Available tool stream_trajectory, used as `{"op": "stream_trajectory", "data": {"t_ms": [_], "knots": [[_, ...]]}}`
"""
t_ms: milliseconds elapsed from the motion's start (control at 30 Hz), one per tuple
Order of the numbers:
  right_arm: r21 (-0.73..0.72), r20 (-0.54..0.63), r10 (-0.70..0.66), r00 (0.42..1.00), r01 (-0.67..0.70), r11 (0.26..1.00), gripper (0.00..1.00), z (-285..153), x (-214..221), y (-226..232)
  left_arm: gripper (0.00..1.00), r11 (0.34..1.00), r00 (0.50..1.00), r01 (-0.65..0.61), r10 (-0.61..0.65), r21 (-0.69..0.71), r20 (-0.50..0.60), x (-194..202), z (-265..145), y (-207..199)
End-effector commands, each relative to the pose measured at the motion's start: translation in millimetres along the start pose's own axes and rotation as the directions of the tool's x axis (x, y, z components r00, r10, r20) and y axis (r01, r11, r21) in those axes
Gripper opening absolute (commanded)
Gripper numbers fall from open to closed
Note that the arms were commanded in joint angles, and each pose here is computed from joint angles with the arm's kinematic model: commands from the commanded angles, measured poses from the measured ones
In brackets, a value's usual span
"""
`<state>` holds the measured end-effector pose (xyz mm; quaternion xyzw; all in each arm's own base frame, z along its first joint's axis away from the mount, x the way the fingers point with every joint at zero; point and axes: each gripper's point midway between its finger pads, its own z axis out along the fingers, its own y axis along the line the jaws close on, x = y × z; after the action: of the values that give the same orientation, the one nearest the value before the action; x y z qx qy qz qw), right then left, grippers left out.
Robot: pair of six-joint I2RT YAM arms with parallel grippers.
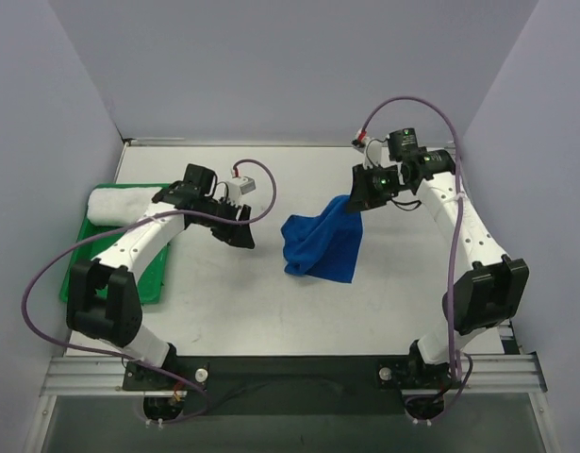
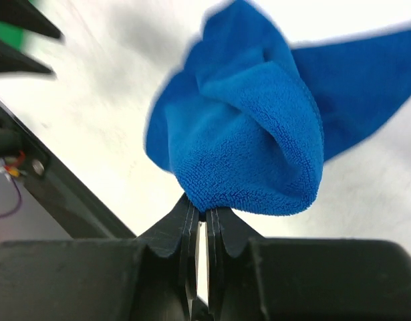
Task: Roll the towels
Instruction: Flatten the towel
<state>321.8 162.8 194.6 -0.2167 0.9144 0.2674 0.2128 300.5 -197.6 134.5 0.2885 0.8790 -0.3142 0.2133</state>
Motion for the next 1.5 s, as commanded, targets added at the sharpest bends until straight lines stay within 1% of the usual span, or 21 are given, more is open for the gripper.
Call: {"op": "stream_trajectory", "data": {"t_ms": [0, 33, 67, 200, 300, 333, 367, 433, 467, 500, 700, 933, 1067, 1100, 1167, 1200, 1267, 1300, 1333, 1433, 1467], "knots": [[-0.077, 0.144, -0.014, 0.989, 0.026, 0.997, 0.0, -31.3, -45.1, 32.0, 0.59, 0.994, 0.988, -0.072, 0.06, 0.081, 0.142, -23.7, -23.6, -32.3], [-0.08, 0.172, -0.002, 0.985, 0.016, 0.997, 0.0, -35.8, -53.3, 34.8, 0.8, 0.993, 0.986, -0.081, 0.068, 0.082, 0.155, -24.6, -25.8, -35.0], [-0.074, 0.211, -0.021, 0.977, 0.037, 0.997, 0.0, -42.4, -63.7, 36.8, 0.97, 0.994, 0.986, -0.075, 0.061, 0.084, 0.156, -19.7, -24.5, -35.4], [-0.071, 0.319, 0.012, 0.948, 0.011, 0.997, 0.0, -54.9, -93.9, 42.1, 0.97, 0.99, 0.967, -0.126, 0.108, 0.068, 0.231, -29.8, -22.6, -43.4], [-0.08, 0.378, 0.023, 0.925, 0.008, 0.997, 0.0, -67.8, -111.3, 49.5, 0.97, 0.987, 0.955, -0.13, 0.1, 0.09, 0.28, -36.3, -10.8, -50.2], [-0.084, 0.394, 0.024, 0.919, 0.009, 0.996, 0.0, -70.7, -116.1, 51.5, 0.97, 0.99, 0.955, -0.083, 0.045, 0.115, 0.293, -39.1, -7.6, -55.7], [-0.089, 0.411, 0.037, 0.911, -0.001, 0.996, 0.0, -74.4, -120.5, 53.6, 0.97, 0.988, 0.95, -0.085, 0.042, 0.127, 0.31, -41.8, -2.6, -60.6], [-0.082, 0.457, 0.036, 0.889, 0.002, 0.997, 0.0, -82.0, -134.6, 55.2, 0.97, 0.985, 0.928, -0.081, 0.02, 0.15, 0.371, -50.6, 7.2, -66.4], [-0.075, 0.47, 0.034, 0.882, 0.001, 0.997, 0.0, -84.7, -139.0, 54.5, 0.97, 0.982, 0.922, -0.099, 0.03, 0.159, 0.385, -52.3, 13.4, -74.8], [-0.075, 0.469, 0.042, 0.882, -0.008, 0.997, 0.0, -82.7, -142.3, 53.0, 0.97, 0.981, 0.899, -0.13, 0.056, 0.144, 0.435, -64.2, 17.3, -76.4], [-0.05, 0.522, 0.016, 0.853, 0.012, 0.999, 0.0, -102.1, -158.7, 56.9, 0.97, 0.976, 0.905, -0.172, 0.101, 0.137, 0.414, -69.1, 70.4, -93.3], [-0.022, 0.566, 0.002, 0.824, 0.012, 1.0, 0.0, -121.8, -164.9, 57.6, 0.96, 0.969, 0.931, -0.132, 0.049, 0.209, 0.362, -81.4, 124.1, -105.9], [-0.013, 0.585, 0.013, 0.811, -0.006, 1.0, 0.0, -132.0, -167.2, 51.1, 0.75, 0.964, 0.928, -0.138, 0.045, 0.228, 0.369, -90.5, 142.5, -107.4], [-0.008, 0.591, 0.017, 0.806, -0.015, 1.0, 0.0, -135.6, -167.7, 46.8, 0.61, 0.965, 0.928, -0.132, 0.04, 0.226, 0.372, -92.8, 143.5, -106.8], [-0.007, 0.601, 0.028, 0.798, -0.029, 1.0, 0.0, -141.4, -168.0, 42.8, 0.48, 0.971, 0.929, -0.116, 0.031, 0.21, 0.37, -91.7, 144.6, -99.0], [0.0, 0.612, 0.033, 0.79, -0.041, 0.999, 0.0, -147.9, -168.5, 37.6, 0.35, 0.973, 0.93, -0.108, 0.027, 0.202, 0.365, -88.8, 144.7, -95.1], [0.0, 0.624, 0.041, 0.78, -0.053, 0.999, 0.0, -154.1, -169.7, 34.0, 0.19, 0.977, 0.933, -0.097, 0.023, 0.189, 0.359, -85.7, 143.3, -88.3], [-0.003, 0.629, 0.04, 0.776, -0.048, 0.999, 0.0, -158.3, -170.0, 34.3, 0.07, 0.979, 0.935, -0.094, 0.024, 0.182, 0.355, -84.2, 143.6, -85.4], [0.003, 0.637, 0.044, 0.769, -0.06, 0.998, 0.0, -162.7, -170.1, 29.6, 0.0, 0.981, 0.936, -0.083, 0.017, 0.174, 0.352, -83.6, 143.3, -81.4], [0.008, 0.649, 0.051, 0.76, -0.073, 0.997, 0.0, -170.8, -167.4, 25.5, 0.0, 0.984, 0.939, -0.051, -0.011, 0.168, 0.344, -84.1, 142.7, -73.5], [0.01, 0.653, 0.049, 0.756, -0.073, 0.997, 0.0, -172.4, -167.5, 24.5, 0.1, 0.981, 0.944, -0.051, -0.014, 0.189, 0.329, -81.0, 142.0, -77.4]]}}
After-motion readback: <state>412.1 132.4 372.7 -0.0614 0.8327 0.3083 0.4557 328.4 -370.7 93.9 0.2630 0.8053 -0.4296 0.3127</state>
